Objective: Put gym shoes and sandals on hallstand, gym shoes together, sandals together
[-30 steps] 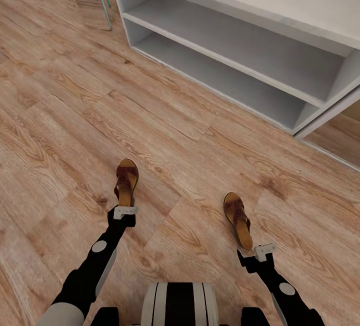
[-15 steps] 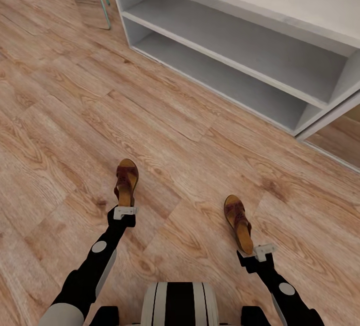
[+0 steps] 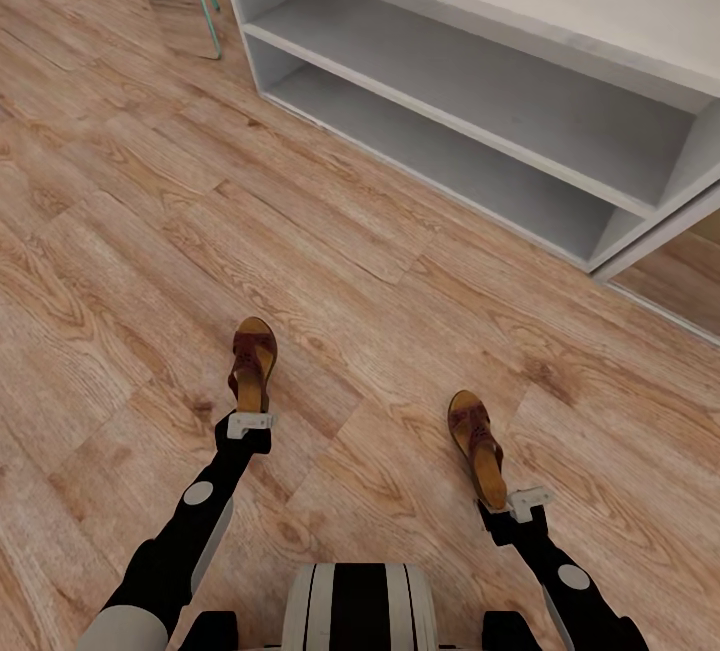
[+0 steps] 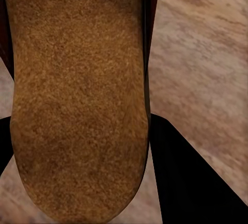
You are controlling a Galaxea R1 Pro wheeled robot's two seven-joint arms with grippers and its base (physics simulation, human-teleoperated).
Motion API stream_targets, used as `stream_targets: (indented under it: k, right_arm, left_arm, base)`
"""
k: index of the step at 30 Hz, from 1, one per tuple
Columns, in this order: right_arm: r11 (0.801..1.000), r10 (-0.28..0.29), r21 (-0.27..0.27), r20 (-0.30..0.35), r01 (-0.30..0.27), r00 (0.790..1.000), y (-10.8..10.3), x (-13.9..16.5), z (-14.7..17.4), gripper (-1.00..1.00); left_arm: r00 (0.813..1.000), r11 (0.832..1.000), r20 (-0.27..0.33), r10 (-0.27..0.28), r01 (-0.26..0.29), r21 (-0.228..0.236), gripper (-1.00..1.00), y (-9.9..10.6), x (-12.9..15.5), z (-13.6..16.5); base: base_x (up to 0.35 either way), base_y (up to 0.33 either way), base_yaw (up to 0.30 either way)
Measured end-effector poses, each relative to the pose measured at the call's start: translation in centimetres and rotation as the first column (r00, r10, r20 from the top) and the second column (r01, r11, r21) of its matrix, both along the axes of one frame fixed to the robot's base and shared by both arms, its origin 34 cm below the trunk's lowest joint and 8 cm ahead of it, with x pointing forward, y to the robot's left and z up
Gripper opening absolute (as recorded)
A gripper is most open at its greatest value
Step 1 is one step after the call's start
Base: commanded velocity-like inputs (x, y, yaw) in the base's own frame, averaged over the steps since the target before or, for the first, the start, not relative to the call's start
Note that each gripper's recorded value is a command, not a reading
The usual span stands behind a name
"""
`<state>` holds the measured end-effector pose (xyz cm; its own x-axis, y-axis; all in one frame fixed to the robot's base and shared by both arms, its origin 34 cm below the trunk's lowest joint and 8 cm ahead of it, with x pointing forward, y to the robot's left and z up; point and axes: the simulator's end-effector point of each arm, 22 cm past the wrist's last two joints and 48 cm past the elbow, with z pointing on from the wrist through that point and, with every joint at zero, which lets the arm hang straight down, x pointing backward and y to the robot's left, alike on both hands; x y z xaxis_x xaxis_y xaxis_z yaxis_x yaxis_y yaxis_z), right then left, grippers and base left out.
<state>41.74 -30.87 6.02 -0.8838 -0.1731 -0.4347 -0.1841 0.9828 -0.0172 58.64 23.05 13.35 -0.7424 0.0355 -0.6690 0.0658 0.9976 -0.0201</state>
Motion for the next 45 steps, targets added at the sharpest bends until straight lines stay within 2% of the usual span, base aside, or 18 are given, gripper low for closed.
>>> stream_targets:
  k: [32,45]
  right_arm:
    - [1.000,0.004,0.001,0.000,-0.004,1.000,0.1,0.0,0.0,-1.00]
    - [1.000,0.007,0.003,0.051,-0.007,0.999,0.2,2.2,1.9,-1.00]
  left_arm:
    - [1.000,1.000,0.000,0.000,0.000,0.001,-1.00,0.1,0.0,0.0]
    - [0.999,1.000,0.049,0.001,-0.001,0.002,-1.00,0.2,1.8,2.8]
  base:
    - [0.000,0.000,0.000]
    - [0.000,0.000,0.000]
